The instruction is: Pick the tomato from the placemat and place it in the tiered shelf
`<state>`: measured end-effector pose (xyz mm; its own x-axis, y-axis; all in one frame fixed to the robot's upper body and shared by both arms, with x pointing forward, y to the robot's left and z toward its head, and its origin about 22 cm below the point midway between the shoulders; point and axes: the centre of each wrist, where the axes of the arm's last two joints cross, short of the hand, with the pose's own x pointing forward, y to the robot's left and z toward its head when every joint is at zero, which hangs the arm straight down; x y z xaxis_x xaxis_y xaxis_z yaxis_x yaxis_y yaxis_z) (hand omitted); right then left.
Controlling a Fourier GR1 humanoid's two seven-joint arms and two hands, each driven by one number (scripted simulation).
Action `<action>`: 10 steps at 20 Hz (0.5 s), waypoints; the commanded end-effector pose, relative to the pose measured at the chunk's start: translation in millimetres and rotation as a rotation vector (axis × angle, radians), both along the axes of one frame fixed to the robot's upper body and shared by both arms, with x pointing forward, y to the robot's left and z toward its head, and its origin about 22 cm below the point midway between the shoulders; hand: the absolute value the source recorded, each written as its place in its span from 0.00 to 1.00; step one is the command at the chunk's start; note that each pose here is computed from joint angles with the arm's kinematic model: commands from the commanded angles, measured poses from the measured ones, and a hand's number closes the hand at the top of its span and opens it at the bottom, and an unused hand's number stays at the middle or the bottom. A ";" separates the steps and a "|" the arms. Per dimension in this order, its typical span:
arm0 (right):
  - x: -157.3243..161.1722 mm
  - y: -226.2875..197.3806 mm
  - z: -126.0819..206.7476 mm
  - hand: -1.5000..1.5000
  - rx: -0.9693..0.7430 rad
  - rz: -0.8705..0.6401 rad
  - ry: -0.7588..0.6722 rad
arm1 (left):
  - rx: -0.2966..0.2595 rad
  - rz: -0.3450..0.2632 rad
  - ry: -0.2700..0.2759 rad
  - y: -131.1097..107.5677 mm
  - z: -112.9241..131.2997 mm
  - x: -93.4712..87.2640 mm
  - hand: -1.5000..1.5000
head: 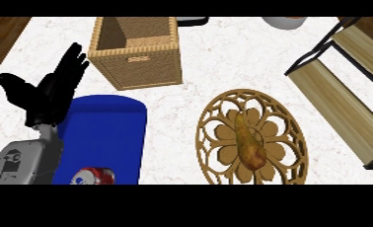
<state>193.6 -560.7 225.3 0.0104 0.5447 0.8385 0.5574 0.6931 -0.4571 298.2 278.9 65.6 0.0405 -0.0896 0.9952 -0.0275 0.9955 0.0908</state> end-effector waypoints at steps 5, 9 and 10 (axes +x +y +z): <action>-61.6 -63.1 39.2 0.00 0.096 0.045 0.034 | -0.012 0.003 0.005 -3.6 -12.4 2.7 0.50; -108.0 -91.9 47.0 0.00 0.125 0.115 -0.006 | -0.008 0.011 0.002 -5.9 -15.3 -10.6 0.50; -112.3 -95.3 44.6 0.00 0.153 0.108 -0.027 | 0.006 0.006 0.023 11.9 -14.7 -17.4 0.50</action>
